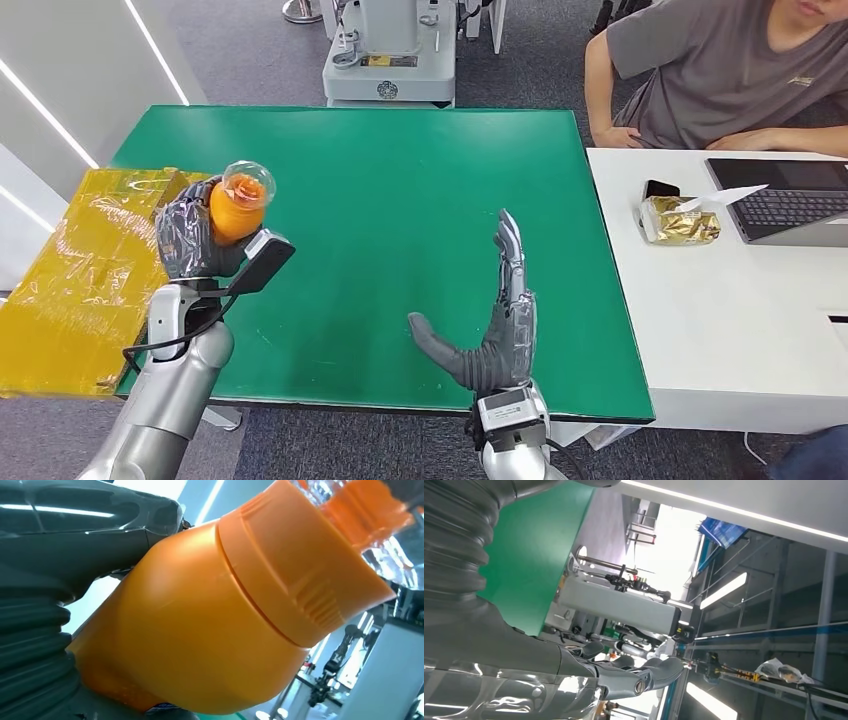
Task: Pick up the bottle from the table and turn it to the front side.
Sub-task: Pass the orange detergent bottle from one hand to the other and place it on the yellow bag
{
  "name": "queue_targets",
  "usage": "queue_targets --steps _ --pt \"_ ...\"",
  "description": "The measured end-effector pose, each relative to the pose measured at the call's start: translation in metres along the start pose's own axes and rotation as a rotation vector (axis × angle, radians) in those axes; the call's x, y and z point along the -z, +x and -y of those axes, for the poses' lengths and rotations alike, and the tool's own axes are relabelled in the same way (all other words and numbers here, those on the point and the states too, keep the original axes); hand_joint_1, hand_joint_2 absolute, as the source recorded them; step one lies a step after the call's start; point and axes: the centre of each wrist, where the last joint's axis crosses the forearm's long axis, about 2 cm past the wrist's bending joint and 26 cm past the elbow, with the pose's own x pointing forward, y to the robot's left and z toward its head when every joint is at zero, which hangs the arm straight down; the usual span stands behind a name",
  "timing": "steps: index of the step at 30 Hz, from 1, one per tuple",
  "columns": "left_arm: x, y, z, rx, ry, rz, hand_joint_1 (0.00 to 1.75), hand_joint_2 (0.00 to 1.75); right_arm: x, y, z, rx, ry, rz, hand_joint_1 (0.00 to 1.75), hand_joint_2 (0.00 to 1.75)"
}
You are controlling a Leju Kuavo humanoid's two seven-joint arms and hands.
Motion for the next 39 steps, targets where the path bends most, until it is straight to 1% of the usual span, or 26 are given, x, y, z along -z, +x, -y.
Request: queue_targets --steps 3,7,13,19,25,32,35,39 --pt "0.005 -0.006 0.003 0.098 -0.055 0.015 1.75 1.75 0.001 0.001 -0.001 0.008 0.006 0.005 0.0 1.75" --pt "0.005 -0.015 0.009 0.147 -0.138 0.003 1.75 1.75 0.001 0.002 -0.002 0.026 0.012 0.003 0.0 1.75" --pt "-0.008 -0.036 0.018 0.225 -0.248 0.0 1.75 1.75 -0.002 0.003 -0.003 0.065 0.022 0.003 0.0 1.75" --pt "-0.019 -0.056 0.022 0.349 -0.363 0.019 1.75 1.75 -0.004 0.007 -0.002 0.085 0.023 0.002 0.0 1.75" --pt "-0.027 -0.073 0.019 0.476 -0.41 0.058 1.75 1.75 -0.005 0.009 -0.001 0.097 0.036 0.006 0.0 1.75" --pt "-0.033 -0.094 0.011 0.637 -0.447 0.154 1.75 1.75 -0.005 0.01 0.002 0.11 0.049 0.011 0.0 1.75" --pt "-0.032 -0.1 0.007 0.67 -0.447 0.184 1.75 1.75 -0.005 0.011 0.004 0.112 0.052 0.013 0.0 1.75" --pt "-0.032 -0.105 0.005 0.695 -0.473 0.2 1.75 1.75 -0.005 0.011 0.005 0.115 0.053 0.015 0.0 1.75"
